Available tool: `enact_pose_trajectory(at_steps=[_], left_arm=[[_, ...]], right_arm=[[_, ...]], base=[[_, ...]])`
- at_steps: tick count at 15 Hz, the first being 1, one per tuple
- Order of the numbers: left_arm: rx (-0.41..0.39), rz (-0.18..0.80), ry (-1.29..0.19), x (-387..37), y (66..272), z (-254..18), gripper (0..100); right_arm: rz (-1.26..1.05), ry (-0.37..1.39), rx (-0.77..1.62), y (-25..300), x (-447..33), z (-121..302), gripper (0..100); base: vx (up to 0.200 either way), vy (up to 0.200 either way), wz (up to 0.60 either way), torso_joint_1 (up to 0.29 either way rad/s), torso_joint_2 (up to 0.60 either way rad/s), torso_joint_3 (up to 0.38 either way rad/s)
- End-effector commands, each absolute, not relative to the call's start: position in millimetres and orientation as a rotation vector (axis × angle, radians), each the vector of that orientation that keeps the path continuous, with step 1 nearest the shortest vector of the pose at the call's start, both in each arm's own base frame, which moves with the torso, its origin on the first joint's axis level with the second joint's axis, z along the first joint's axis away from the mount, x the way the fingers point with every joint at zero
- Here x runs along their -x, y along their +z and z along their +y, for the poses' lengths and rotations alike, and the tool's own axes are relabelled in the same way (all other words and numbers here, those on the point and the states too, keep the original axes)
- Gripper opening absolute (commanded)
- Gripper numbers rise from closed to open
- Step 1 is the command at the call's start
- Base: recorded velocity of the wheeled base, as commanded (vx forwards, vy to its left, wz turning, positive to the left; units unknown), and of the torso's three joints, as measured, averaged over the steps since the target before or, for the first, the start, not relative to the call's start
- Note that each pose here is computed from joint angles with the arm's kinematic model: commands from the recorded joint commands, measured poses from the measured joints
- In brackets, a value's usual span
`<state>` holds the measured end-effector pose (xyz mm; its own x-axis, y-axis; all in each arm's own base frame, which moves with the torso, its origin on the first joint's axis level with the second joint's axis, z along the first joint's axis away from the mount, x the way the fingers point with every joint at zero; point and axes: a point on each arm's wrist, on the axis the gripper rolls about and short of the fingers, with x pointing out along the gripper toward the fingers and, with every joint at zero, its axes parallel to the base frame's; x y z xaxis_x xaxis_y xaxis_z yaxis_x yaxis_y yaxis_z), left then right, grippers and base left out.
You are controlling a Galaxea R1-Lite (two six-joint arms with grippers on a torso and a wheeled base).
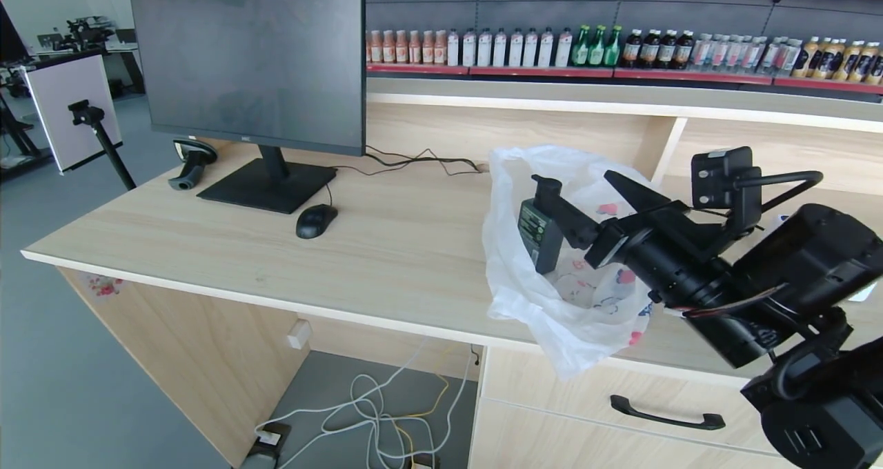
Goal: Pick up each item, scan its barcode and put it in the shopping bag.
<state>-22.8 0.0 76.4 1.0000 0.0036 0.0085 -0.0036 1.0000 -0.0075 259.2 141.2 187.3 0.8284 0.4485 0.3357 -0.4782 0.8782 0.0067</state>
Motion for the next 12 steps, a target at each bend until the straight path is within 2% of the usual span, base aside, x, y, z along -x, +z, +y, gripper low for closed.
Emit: enact_pose_trajectory(at_steps=[1, 8, 12], left_arm=[[0.008, -0.008, 0.003, 22.7, 76.5, 0.1, 100], [0.006, -0.006, 0.003, 22.7, 76.3, 0.1, 100], [0.009, -0.006, 0.005, 22.7, 76.3, 0.0, 100]], right_arm=[[-0.389, 0.473, -0.105, 204.6, -246.5, 127.9, 100], [-0.399, 0.45, -0.103, 207.7, -243.8, 119.9, 100], [-0.396, 0.451, -0.101, 206.6, -245.9, 121.3, 100]], base=[[0.0, 0.0, 0.0, 0.0, 0.0, 0.0], [0.0, 0.0, -0.6, 0.004, 0.0, 0.002], [0.0, -0.2, -0.6, 0.0, 0.0, 0.001]])
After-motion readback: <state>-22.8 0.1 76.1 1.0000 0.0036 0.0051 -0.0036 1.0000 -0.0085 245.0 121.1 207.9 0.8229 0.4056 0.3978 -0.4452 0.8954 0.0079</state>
